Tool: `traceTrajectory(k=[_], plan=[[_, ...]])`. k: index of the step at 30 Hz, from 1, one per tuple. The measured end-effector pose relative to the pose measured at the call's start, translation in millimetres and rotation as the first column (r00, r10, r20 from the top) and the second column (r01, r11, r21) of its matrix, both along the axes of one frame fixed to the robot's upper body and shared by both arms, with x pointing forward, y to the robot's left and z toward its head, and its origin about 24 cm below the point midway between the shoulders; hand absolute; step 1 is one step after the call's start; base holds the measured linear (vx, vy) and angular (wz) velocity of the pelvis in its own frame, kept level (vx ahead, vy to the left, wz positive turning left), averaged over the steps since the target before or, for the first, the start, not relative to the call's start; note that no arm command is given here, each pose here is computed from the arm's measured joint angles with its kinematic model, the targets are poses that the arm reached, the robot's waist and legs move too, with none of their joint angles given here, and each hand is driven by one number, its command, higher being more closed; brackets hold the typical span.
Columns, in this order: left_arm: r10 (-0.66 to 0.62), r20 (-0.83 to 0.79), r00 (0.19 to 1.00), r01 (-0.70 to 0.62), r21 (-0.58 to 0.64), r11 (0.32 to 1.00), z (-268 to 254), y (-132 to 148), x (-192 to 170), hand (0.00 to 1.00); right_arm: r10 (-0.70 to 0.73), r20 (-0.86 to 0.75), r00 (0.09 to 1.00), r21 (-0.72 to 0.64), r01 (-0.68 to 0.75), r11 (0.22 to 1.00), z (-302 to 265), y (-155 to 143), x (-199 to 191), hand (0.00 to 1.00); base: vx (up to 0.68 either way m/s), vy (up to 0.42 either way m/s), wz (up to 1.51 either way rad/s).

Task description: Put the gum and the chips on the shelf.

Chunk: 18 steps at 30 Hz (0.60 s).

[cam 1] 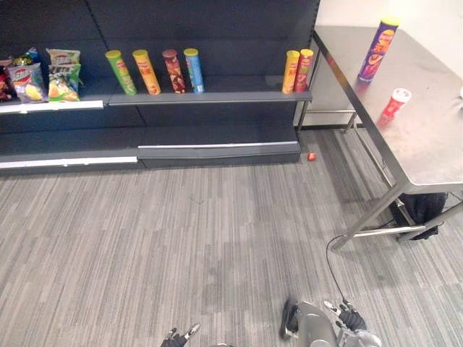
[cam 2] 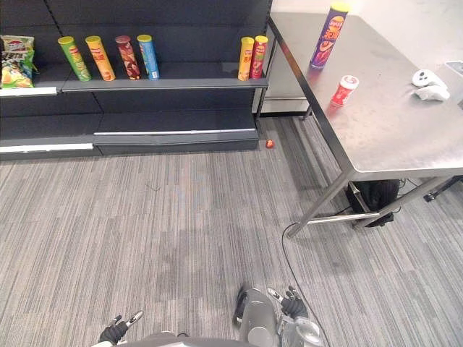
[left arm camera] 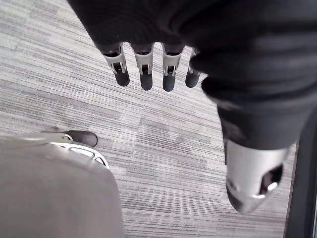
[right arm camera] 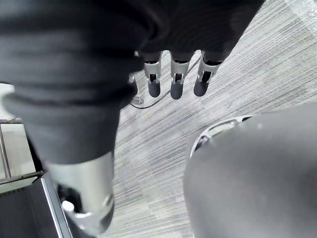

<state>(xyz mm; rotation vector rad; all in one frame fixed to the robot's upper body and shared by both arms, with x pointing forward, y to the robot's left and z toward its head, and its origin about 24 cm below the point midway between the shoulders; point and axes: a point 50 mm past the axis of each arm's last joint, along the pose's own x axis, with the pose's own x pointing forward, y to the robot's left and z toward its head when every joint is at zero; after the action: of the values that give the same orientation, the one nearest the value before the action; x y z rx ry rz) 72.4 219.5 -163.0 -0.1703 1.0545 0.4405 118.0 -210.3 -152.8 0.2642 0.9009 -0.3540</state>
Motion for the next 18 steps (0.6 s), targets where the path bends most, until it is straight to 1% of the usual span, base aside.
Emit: traceTrajectory(k=[3,5,7,10,13,15,18], plan=[[0.060,-0.010,0.998,-0.060,-0.014,0.998,-1.6,0.3,-5.0,0.00,-0.015,-0.029,0.999,-0.006,0.014,1.000,-2.6,-3.0,-11.3,0.00,0.53,-0.317,0.35],[0.103,-0.021,0.994,-0.105,-0.074,0.992,-6.1,-18.7,-9.4,0.00,0.019,-0.075,0.997,-0.066,-0.024,0.998,-2.2,-20.6,-24.0,0.00,0.66,-0.351,0.30],[0.110,-0.005,0.994,-0.110,-0.098,0.989,-6.3,-25.5,-7.5,0.00,0.023,-0.079,0.997,-0.077,-0.029,0.997,-1.7,-23.6,-24.4,0.00,0.52,-0.317,0.17],[0.105,0.016,0.994,-0.103,-0.101,0.990,-4.9,-22.1,-3.9,0.00,0.028,-0.122,0.992,-0.076,-0.038,0.996,-5.1,-22.7,-37.9,0.00,0.62,-0.311,0.43],[0.118,0.024,0.993,-0.115,-0.095,0.989,-3.9,-16.6,-3.0,0.00,0.056,-0.135,0.989,-0.082,-0.067,0.994,-5.5,-23.2,-40.6,0.00,0.45,-0.088,0.11],[0.169,0.034,0.985,-0.164,-0.109,0.980,-3.6,-14.9,-3.1,0.00,0.051,-0.137,0.989,-0.077,-0.062,0.995,-5.9,-22.1,-40.9,0.00,0.52,-0.020,-0.14],[0.203,0.058,0.977,-0.196,-0.119,0.973,-2.0,-13.3,0.5,0.00,0.046,-0.143,0.989,-0.073,-0.057,0.996,-6.2,-22.2,-41.1,0.00,0.39,0.110,-0.34]])
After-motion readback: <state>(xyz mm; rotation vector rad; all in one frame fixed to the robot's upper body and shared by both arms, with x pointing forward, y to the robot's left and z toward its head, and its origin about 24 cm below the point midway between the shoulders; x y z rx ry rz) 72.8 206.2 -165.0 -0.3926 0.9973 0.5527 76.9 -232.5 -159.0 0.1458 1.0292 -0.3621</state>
